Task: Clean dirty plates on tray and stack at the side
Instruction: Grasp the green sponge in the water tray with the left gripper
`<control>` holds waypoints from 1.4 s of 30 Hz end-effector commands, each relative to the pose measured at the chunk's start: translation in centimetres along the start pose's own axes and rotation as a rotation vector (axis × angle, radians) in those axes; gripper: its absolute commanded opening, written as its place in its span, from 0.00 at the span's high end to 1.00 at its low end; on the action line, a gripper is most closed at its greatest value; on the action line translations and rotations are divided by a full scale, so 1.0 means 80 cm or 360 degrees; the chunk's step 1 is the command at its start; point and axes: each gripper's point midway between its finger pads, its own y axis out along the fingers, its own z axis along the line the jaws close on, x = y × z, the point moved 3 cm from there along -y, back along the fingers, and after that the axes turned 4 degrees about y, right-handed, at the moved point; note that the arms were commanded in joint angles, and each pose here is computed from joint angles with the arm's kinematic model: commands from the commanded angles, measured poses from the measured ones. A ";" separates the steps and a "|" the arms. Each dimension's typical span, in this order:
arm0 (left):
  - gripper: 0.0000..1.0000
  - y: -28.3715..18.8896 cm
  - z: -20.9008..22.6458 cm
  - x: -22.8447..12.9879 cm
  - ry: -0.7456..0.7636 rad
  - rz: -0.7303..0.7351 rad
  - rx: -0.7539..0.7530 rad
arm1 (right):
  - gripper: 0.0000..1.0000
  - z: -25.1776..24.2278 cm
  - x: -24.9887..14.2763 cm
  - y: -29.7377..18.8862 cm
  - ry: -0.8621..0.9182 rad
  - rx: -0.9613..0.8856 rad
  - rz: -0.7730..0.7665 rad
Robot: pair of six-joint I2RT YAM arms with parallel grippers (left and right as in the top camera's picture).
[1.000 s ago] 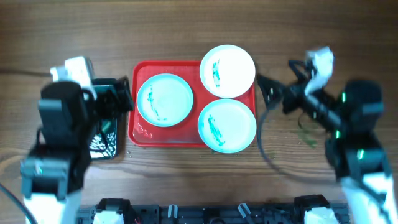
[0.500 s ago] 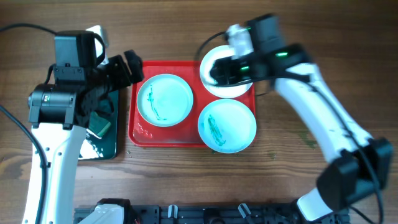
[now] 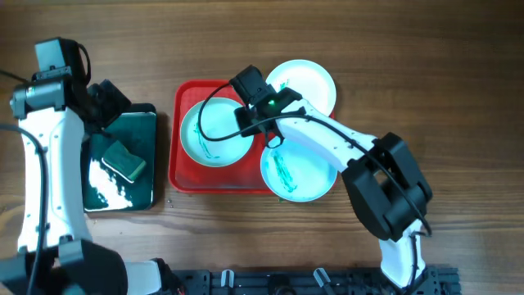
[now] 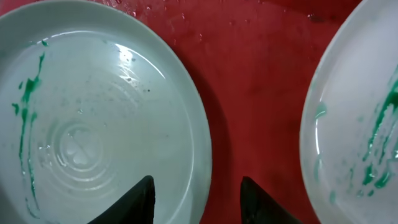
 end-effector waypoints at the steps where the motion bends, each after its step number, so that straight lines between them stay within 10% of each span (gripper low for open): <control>1: 0.00 0.013 0.001 0.004 -0.0016 0.0026 0.0045 | 0.60 -0.002 -0.006 0.029 0.0069 -0.0035 0.0037; 10: 0.32 0.033 0.010 -0.020 -0.0084 0.0157 0.0120 | 0.94 -0.001 -0.018 0.045 0.0178 -0.0019 0.0095; 25: 0.72 0.170 0.037 -0.103 -0.0153 0.0174 0.0135 | 0.96 0.013 -0.018 0.045 0.0069 0.0102 0.0119; 42: 0.64 0.211 0.034 -0.112 -0.0142 0.0107 0.0104 | 0.96 0.014 -0.017 0.045 0.0066 0.0111 0.0110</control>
